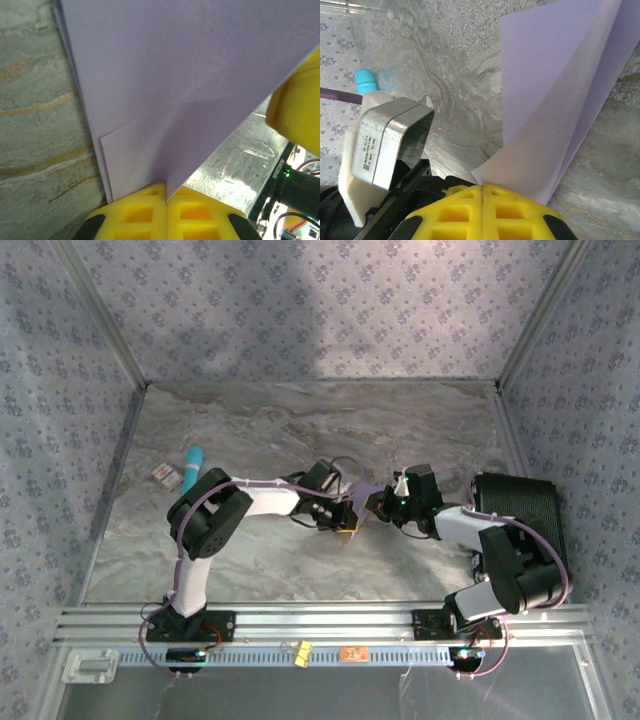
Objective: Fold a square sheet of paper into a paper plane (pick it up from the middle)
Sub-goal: Fold the wing for the fifth time at the center of the table.
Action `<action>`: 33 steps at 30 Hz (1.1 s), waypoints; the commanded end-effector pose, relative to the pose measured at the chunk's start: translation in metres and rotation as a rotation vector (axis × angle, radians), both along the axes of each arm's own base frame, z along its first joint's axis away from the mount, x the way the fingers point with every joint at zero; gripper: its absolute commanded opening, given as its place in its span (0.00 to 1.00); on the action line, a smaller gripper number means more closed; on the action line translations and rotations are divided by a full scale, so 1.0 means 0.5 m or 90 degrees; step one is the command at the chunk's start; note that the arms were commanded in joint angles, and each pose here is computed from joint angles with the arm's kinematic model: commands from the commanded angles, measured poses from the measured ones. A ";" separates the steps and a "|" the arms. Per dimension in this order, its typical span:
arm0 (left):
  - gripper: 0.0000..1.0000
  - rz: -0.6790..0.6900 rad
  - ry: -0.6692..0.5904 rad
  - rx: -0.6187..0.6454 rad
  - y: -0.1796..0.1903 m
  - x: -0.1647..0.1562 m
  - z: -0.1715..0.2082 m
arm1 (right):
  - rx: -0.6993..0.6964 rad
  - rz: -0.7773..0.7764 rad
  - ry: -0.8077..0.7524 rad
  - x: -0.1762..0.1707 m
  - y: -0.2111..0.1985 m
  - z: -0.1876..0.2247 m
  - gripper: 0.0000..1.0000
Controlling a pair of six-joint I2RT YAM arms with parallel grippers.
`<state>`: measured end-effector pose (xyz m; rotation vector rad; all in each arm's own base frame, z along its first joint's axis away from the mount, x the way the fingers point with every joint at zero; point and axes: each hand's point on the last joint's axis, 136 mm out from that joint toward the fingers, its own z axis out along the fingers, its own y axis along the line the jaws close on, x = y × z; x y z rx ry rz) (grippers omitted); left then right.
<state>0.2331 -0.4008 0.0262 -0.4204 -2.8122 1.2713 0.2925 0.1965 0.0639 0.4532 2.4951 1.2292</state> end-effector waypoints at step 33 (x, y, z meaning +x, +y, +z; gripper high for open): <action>0.00 0.086 0.101 -0.131 -0.027 0.012 -0.007 | 0.037 0.044 -0.085 0.017 -0.004 0.034 0.06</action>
